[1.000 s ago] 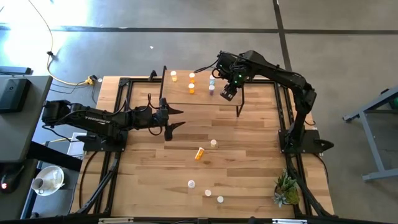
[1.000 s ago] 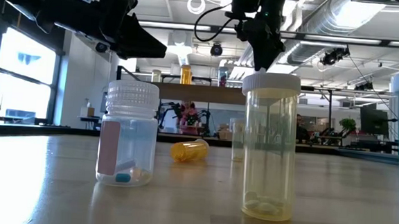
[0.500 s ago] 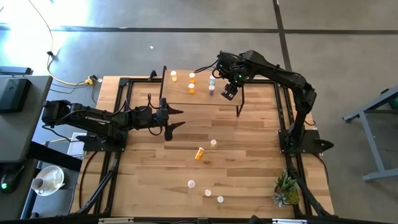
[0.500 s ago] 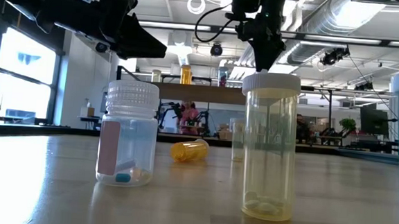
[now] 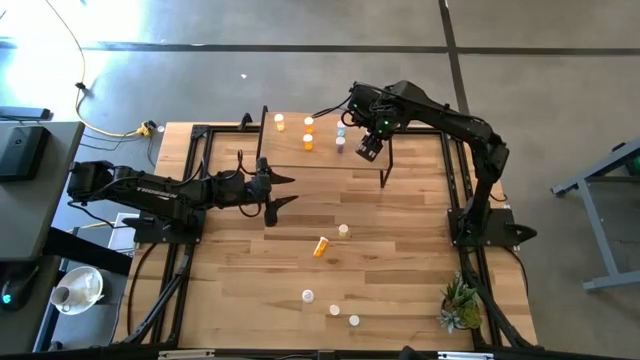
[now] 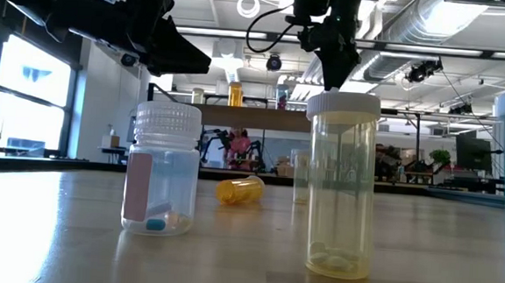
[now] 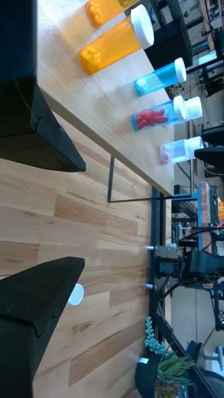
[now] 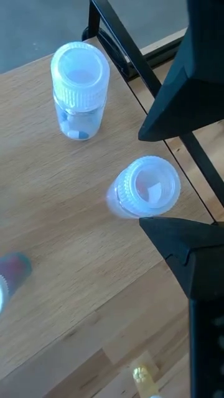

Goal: Pick and place medicine bottles onto shelf by color
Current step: Put the top transparent pill bottle on the shelf aligned with the transparent pill bottle, then put the top yellow pill bottle on the shelf aligned with the yellow pill bottle on the shelf

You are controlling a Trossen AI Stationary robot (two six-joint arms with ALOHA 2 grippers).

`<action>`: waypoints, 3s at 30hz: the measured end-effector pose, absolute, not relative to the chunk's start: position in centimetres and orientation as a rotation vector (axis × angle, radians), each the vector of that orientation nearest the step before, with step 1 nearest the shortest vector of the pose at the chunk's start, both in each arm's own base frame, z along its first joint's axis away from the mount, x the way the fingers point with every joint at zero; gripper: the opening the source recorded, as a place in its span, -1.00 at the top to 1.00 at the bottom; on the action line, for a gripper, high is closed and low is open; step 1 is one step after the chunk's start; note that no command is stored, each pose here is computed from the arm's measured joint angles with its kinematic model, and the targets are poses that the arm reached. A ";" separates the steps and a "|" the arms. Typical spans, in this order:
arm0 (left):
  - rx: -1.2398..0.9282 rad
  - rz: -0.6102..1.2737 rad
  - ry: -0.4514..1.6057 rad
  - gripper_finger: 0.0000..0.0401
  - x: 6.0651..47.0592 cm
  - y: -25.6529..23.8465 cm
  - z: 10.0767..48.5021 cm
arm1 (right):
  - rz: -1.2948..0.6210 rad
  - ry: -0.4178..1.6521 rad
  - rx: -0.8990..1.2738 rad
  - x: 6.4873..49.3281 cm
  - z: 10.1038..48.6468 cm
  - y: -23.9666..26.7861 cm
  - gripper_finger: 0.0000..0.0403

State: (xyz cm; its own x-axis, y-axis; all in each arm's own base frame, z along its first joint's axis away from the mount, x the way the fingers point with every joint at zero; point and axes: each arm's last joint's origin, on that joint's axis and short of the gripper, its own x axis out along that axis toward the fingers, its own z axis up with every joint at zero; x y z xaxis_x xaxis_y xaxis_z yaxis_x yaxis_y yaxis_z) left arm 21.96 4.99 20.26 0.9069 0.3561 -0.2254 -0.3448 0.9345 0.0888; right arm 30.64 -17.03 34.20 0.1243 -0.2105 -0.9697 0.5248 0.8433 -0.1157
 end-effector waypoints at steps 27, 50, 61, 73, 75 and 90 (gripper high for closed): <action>-0.019 0.275 0.298 -0.13 21.9 4.7 19.6 | -0.349 1.346 0.117 31.9 37.6 -10.3 0.00; -0.027 0.221 0.305 -0.13 21.9 4.5 19.6 | -0.311 1.277 0.189 29.5 28.8 -1.2 0.00; -0.026 0.221 0.305 -0.13 21.9 4.5 19.6 | -0.300 1.131 0.225 28.4 24.8 2.9 0.00; -0.024 0.221 0.304 -0.13 21.9 4.5 19.6 | -0.305 0.968 0.176 27.5 19.2 5.7 0.00; -0.024 0.225 0.304 -0.13 21.9 4.5 19.6 | -0.301 0.938 0.197 27.1 18.1 5.8 0.00; -0.018 0.266 0.305 -0.13 21.9 4.7 19.6 | -0.329 0.604 0.334 24.4 12.6 4.9 0.00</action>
State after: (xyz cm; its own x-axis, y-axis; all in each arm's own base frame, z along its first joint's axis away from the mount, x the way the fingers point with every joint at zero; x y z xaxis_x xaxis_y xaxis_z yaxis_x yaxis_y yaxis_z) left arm 21.87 4.65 19.57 0.9194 0.2558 -0.2989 -0.2611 0.9650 0.0229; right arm 24.35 4.89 12.65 0.7749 -0.2023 -0.5988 0.3940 0.8954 0.2074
